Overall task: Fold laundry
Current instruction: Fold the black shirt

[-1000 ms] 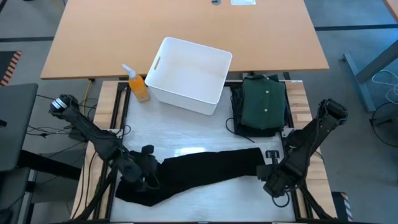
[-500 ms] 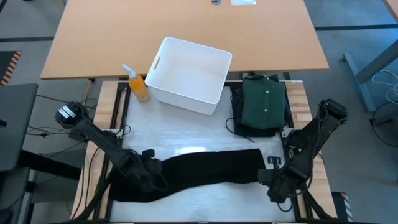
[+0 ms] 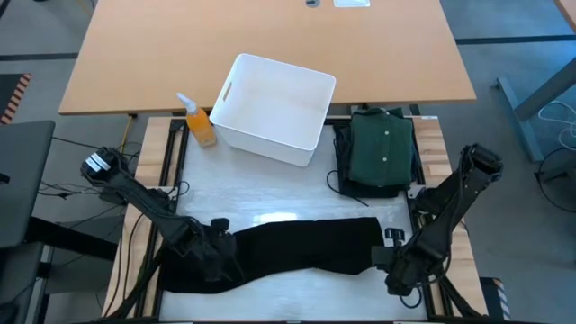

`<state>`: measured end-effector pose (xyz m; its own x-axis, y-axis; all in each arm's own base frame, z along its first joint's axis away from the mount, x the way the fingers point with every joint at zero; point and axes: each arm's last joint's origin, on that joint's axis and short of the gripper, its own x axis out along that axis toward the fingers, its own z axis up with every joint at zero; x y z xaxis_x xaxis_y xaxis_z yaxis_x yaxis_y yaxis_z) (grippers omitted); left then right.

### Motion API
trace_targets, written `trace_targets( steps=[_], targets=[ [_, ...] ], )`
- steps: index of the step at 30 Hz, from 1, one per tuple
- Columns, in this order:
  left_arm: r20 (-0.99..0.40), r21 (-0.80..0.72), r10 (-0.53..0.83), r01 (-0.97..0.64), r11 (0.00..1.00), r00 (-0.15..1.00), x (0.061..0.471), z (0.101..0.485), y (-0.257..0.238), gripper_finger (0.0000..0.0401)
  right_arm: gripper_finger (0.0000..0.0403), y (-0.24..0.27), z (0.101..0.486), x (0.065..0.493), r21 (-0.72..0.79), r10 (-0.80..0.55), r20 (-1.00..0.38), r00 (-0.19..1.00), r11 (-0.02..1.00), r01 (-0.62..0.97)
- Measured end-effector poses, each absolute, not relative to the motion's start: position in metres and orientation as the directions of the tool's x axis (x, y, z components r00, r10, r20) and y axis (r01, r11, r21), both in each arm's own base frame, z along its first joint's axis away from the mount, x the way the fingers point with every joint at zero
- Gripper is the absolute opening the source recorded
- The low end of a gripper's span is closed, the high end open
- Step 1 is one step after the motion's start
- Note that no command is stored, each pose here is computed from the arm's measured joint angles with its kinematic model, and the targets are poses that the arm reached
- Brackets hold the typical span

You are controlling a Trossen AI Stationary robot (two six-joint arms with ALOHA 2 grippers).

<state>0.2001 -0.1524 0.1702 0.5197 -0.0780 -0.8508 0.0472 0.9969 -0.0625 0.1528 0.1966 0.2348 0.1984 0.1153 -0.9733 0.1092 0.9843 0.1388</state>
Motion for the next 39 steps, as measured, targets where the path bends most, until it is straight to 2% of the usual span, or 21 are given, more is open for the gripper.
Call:
trace_targets(
  steps=[4,8,14,19,22,25,29,34,39],
  targets=[
    [-0.840,-0.077,-0.136,0.132,0.988,0.525,0.196,0.178,-0.155,0.0151,0.0018,0.199,0.230,0.154,0.126,0.103,-0.978,0.183,0.985,0.116],
    [-0.862,-0.075,-0.127,0.123,0.990,0.491,0.193,0.176,-0.154,0.0133,0.0018,0.200,0.226,0.155,0.112,0.091,-0.981,0.172,0.987,0.116],
    [-0.880,-0.090,-0.133,0.115,0.989,0.456,0.191,0.174,-0.154,0.0083,0.0018,0.200,0.224,0.157,0.100,0.079,-0.983,0.163,0.988,0.120],
    [-0.881,-0.087,-0.127,0.108,0.990,0.457,0.192,0.174,-0.152,0.0013,0.0027,0.198,0.224,0.160,0.088,0.059,-0.980,0.190,0.985,0.147],
    [-0.880,-0.092,-0.127,0.097,0.991,0.458,0.193,0.174,-0.151,0.0005,0.0048,0.198,0.224,0.162,0.084,0.045,-0.974,0.222,0.982,0.168],
    [-0.880,-0.092,-0.126,0.097,0.991,0.459,0.193,0.174,-0.151,0.0002,0.0075,0.200,0.223,0.161,0.062,0.034,-0.972,0.230,0.992,0.113],
    [-0.880,-0.092,-0.126,0.097,0.991,0.459,0.193,0.174,-0.152,0.0001,0.0119,0.206,0.217,0.157,0.019,0.015,-0.977,0.211,1.000,0.017],
    [-0.881,-0.100,-0.131,0.091,0.991,0.455,0.193,0.174,-0.152,0.0000,0.0183,0.216,0.206,0.152,-0.004,0.001,-0.985,0.172,1.000,-0.029],
    [-0.881,-0.097,-0.131,0.099,0.990,0.454,0.193,0.174,-0.152,0.0000,0.0234,0.227,0.205,0.148,0.001,0.001,-0.992,0.124,1.000,0.000]
  ],
)
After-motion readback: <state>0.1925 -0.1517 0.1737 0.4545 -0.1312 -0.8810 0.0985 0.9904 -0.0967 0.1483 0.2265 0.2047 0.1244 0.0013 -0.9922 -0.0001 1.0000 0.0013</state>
